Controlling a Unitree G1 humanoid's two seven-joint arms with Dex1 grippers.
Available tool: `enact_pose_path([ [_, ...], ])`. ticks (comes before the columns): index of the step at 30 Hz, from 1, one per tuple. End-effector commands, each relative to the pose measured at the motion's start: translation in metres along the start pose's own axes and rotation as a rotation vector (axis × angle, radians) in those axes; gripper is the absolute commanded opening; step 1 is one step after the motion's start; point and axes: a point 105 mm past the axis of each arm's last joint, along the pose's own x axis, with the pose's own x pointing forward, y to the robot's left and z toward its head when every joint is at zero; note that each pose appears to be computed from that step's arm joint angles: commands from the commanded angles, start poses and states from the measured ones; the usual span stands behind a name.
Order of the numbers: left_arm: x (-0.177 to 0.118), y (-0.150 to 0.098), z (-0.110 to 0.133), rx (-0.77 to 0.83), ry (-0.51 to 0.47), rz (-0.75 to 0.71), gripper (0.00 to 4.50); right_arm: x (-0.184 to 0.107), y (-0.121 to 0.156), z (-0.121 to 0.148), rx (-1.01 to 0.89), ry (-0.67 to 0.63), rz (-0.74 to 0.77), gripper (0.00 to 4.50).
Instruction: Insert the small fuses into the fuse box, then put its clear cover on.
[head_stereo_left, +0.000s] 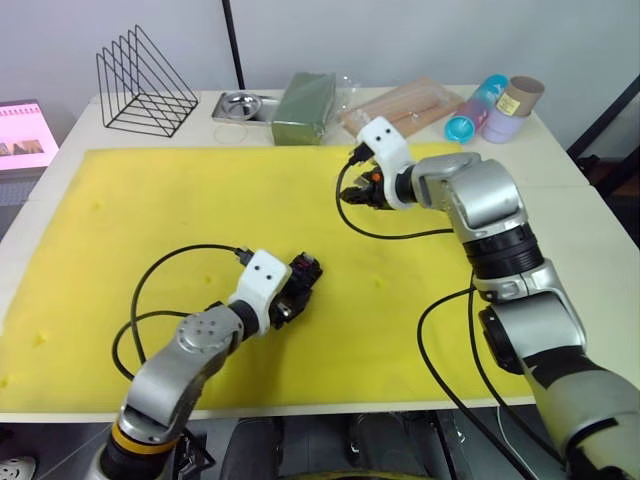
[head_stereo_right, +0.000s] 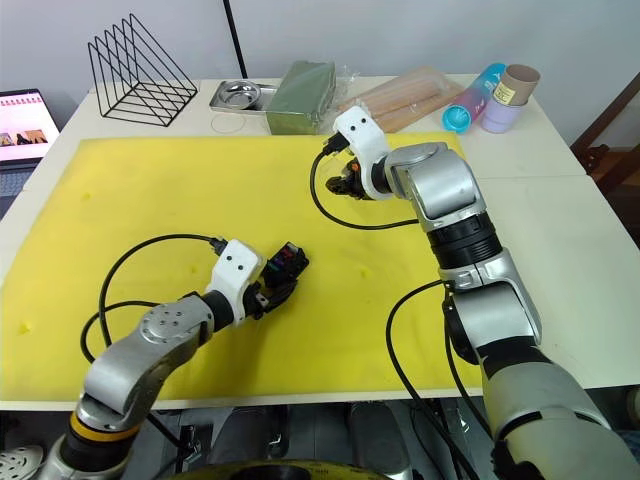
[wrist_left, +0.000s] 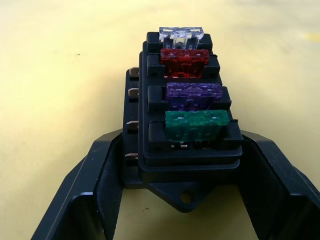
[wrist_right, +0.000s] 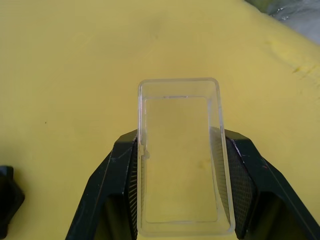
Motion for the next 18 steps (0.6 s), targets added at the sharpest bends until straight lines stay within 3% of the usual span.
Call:
enact_pose_path([
  [1,-0.012,0.005,0.011,0.138,-0.067,-0.199,2.92,-0.012,0.005,0.021,-0.065,-0.087,0.031,1.82],
  [5,-0.017,0.02,-0.005,0.235,-0.04,-0.339,2.92,-0.024,0.021,0.024,-0.268,-0.122,0.137,1.82],
  [10,-0.011,0.037,-0.006,0.303,-0.075,-0.457,2.92,-0.044,0.056,0.006,-0.466,-0.08,0.366,1.82],
  [18,0.011,0.046,0.002,0.4,-0.102,-0.581,2.92,-0.043,0.112,-0.014,-0.46,0.005,0.618,1.82],
])
